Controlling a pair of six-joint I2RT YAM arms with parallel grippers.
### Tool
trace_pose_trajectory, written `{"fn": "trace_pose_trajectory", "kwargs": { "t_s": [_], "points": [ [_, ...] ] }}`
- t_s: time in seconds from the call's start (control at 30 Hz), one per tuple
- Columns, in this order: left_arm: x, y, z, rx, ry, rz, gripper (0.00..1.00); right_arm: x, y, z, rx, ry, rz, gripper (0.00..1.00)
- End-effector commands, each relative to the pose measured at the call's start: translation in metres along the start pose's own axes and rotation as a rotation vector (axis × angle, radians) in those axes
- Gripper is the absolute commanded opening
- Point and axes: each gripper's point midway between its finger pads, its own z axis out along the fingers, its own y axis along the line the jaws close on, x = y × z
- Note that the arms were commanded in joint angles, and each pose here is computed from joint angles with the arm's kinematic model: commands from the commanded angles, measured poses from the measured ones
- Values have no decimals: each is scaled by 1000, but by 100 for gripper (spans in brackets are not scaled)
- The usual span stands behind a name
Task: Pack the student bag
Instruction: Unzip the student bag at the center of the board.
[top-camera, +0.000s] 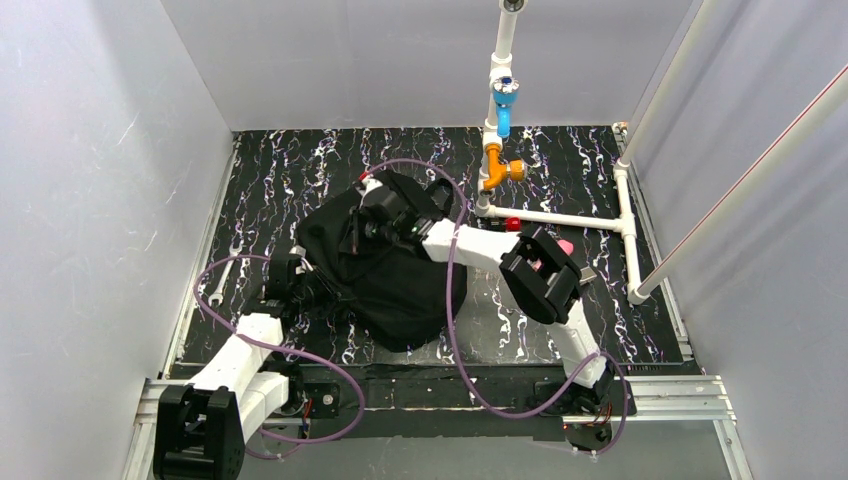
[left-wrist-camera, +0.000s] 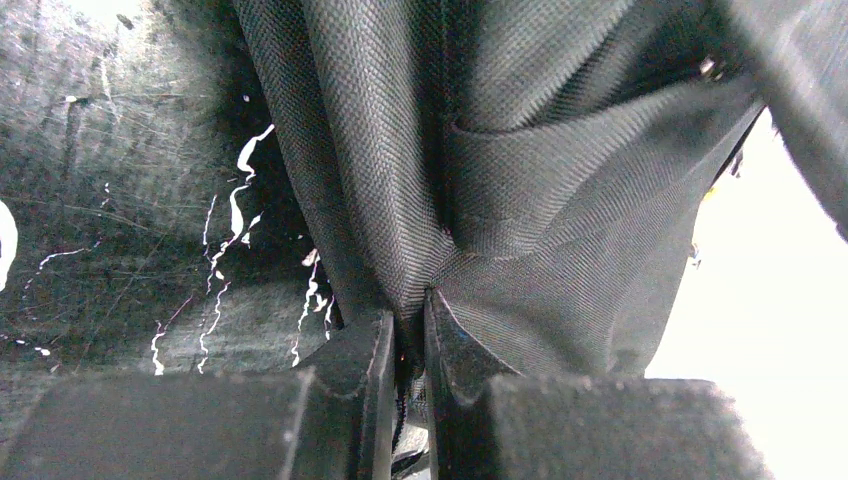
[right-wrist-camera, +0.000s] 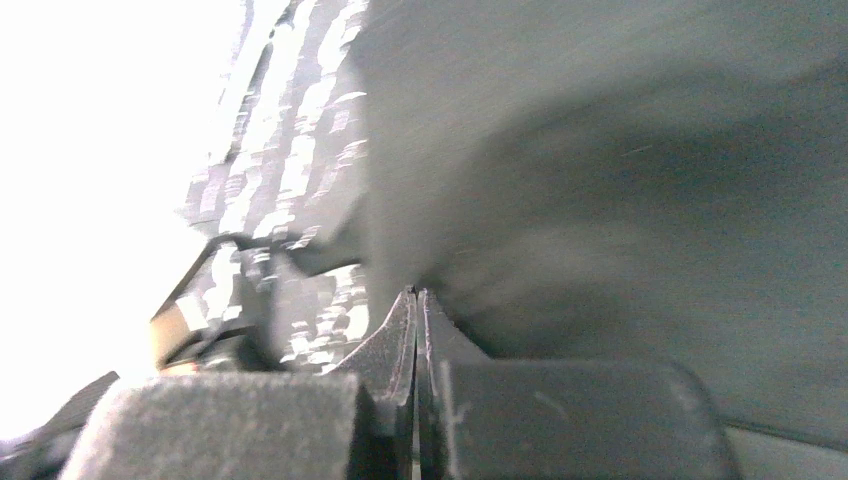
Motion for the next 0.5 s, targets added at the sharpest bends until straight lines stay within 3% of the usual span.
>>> {"fn": "trace_pose_trajectory", "kwargs": {
  "t_s": [0.0,0.17,0.37,0.43,0.47],
  "points": [
    [-8,-2,4,26,-51,-1,0,10,97,-13,-347,-33,237,1],
    [-8,-2,4,30,-63,6,0,12,109,-18,-444,-59,325,1],
    [-4,4,-2,9,-63,7,0,-12,94,-30,-390,-64,211,4],
    [-3,4,-6,-3,-57,10,3,-16,75,-37,-248,-20,21,35],
    [-2,3,-9,-5,-52,20,9,-17,62,-45,-153,-1,-59,45]
  ]
}}
